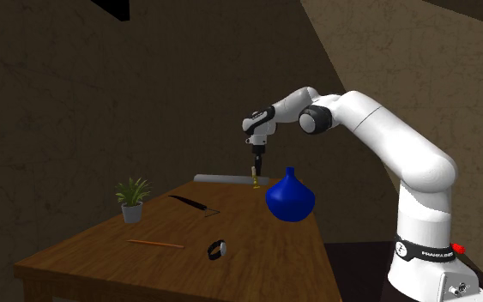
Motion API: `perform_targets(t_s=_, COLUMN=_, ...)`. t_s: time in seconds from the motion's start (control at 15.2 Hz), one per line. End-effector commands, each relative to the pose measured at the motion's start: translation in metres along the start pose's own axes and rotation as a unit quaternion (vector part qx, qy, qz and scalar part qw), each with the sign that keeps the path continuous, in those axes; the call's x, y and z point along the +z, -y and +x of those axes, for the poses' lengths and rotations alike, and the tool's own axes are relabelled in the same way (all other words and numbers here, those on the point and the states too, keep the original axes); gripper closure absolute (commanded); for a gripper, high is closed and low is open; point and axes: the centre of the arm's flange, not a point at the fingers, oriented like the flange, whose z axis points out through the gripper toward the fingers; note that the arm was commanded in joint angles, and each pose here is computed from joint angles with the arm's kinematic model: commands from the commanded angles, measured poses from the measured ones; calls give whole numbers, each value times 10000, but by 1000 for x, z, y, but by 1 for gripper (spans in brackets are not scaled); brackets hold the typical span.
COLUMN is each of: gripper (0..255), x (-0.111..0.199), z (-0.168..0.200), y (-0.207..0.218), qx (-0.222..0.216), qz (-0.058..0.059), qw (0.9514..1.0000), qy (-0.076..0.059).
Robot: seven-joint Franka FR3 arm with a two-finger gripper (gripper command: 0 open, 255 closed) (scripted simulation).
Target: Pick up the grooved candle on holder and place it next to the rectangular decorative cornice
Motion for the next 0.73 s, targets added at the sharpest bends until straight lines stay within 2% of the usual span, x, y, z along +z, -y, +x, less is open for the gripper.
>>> perform_targets(t_s=0.0, gripper=255, x=0, z=0, y=0, qx=0, qz=-1, qw=10000, qy=-1)
perform_targets(t_s=0.2, gripper=255, x=0, z=0, y=0, qx=0, qz=-1, qw=10000, qy=0)
perform_targets(t_s=0.26, gripper=0, x=0, z=0, y=0, qx=0, qz=-1, qw=10000, qy=0)
perform_targets(t_s=0.59, gripper=0, x=0, z=0, y=0, qx=0, qz=-1, qw=10000, qy=0)
perform_targets(t_s=0.66, gripper=0, x=-13, z=0, y=0, qx=0, qz=-1, qw=10000, qy=-1)
